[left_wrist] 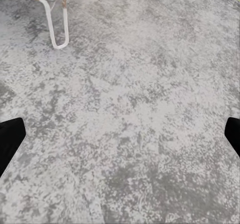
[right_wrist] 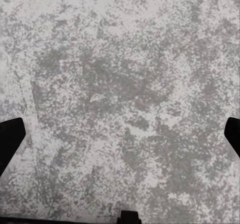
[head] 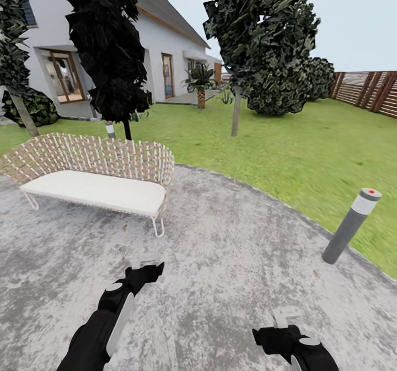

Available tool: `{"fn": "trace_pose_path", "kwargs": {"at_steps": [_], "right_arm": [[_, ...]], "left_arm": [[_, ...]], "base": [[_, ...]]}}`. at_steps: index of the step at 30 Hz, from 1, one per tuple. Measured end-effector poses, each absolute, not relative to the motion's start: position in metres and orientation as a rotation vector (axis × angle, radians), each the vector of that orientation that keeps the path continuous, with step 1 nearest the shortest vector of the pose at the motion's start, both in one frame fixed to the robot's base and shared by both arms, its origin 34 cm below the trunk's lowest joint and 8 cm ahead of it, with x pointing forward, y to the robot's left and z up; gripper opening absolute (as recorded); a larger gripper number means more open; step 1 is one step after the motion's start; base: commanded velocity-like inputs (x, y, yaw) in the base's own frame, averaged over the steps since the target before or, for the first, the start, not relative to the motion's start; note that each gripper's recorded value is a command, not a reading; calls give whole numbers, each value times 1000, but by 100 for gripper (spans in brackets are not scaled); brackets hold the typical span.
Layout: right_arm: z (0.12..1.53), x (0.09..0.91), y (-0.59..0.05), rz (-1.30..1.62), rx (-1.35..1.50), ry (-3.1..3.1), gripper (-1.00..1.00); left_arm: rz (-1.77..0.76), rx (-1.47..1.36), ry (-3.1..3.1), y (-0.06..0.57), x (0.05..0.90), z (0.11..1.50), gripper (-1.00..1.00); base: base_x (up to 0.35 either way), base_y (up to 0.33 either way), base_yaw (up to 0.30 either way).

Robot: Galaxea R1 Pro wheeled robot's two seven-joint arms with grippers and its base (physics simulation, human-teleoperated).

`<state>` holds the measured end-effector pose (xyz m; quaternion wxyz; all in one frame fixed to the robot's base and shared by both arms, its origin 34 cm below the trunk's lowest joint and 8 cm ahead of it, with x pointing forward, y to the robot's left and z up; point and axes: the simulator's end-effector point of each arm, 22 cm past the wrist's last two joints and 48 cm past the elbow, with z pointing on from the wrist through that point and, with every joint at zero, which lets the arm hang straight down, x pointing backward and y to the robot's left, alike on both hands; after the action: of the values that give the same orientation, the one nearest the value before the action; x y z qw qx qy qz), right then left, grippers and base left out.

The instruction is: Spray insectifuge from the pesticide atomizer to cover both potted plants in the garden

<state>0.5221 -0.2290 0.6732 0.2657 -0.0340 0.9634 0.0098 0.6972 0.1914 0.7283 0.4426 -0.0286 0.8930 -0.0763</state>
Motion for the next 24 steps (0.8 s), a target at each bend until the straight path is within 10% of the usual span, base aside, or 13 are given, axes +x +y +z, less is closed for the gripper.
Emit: {"fn": "trace_pose_path", "kwargs": {"at_steps": [24], "right_arm": [[663,518,-229,29,-92,2629,100]], "left_arm": [[-190,-62,2242,188,694,713,100]], "base": [[269,0,224]]}}
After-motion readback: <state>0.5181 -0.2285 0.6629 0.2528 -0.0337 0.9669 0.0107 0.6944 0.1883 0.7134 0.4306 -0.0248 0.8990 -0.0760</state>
